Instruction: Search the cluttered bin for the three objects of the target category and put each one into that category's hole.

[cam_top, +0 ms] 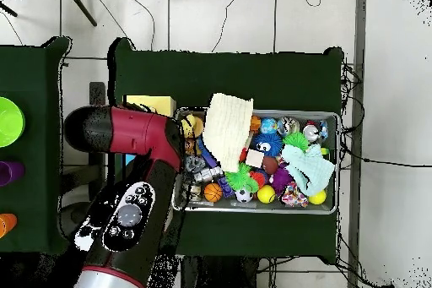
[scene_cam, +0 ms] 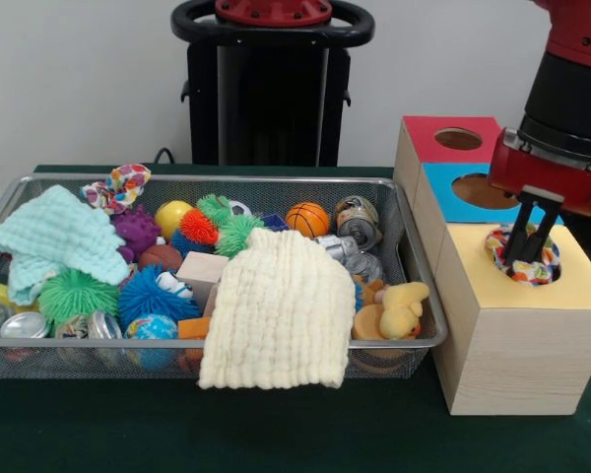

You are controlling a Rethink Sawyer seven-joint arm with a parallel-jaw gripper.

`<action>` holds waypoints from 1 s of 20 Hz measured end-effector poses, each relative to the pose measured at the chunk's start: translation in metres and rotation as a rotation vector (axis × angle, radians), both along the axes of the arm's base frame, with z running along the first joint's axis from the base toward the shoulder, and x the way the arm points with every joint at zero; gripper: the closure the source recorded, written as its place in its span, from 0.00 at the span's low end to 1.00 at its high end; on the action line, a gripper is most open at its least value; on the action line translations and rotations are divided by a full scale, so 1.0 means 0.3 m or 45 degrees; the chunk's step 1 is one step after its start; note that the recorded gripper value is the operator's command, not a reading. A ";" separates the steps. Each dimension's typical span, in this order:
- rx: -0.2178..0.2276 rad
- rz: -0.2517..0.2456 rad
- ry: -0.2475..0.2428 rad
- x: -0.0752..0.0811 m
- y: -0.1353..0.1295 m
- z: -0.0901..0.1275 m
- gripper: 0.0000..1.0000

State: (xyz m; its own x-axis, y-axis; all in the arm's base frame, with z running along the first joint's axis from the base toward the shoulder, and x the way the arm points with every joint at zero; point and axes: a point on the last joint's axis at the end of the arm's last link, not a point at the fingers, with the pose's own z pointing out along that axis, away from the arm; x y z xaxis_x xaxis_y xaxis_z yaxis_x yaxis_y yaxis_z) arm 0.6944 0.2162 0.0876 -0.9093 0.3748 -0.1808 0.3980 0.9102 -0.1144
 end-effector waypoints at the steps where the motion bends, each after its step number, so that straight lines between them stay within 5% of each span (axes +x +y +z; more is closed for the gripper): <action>1: -0.001 0.001 -0.003 0.000 0.000 -0.001 1.00; 20: 0.005 -0.038 -0.073 -0.026 0.001 -0.034 1.00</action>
